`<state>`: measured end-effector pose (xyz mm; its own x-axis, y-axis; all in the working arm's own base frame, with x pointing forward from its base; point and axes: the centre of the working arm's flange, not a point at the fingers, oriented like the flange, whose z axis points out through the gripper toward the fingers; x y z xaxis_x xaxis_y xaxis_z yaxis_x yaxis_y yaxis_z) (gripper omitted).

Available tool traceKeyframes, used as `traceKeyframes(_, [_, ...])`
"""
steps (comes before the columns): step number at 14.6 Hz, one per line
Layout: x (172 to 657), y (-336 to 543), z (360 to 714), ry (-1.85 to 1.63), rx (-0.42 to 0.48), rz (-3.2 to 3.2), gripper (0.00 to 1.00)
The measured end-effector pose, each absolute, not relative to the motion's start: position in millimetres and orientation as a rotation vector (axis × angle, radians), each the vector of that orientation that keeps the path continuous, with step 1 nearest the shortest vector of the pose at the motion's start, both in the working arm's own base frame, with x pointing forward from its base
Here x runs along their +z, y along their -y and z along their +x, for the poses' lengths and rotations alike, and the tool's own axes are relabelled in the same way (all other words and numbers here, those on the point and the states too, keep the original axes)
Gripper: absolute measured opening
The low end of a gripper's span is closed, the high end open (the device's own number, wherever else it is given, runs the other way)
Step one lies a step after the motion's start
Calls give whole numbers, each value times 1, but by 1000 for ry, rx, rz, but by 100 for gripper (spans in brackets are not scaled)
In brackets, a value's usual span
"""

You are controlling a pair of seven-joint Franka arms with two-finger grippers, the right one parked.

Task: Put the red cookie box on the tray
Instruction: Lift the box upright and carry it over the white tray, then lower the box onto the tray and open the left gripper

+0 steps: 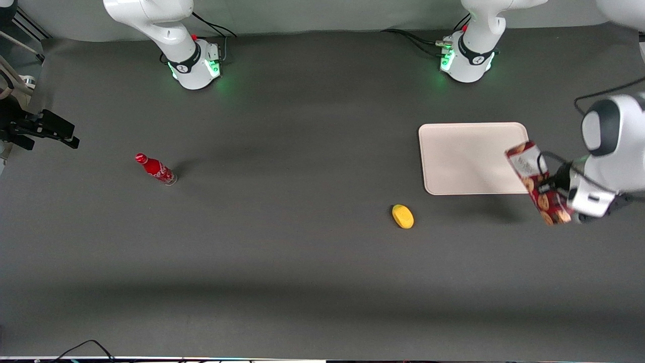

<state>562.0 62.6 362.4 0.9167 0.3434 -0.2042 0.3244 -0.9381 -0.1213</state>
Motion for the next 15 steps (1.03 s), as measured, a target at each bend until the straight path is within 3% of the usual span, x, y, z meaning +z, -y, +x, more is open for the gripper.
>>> traceKeyframes(2, [355, -68, 527, 351, 345, -3031, 4])
traceKeyframes(7, [298, -78, 453, 90, 252, -3071, 4])
traceKeyframes(15, [259, -112, 416, -42, 195, -3097, 4])
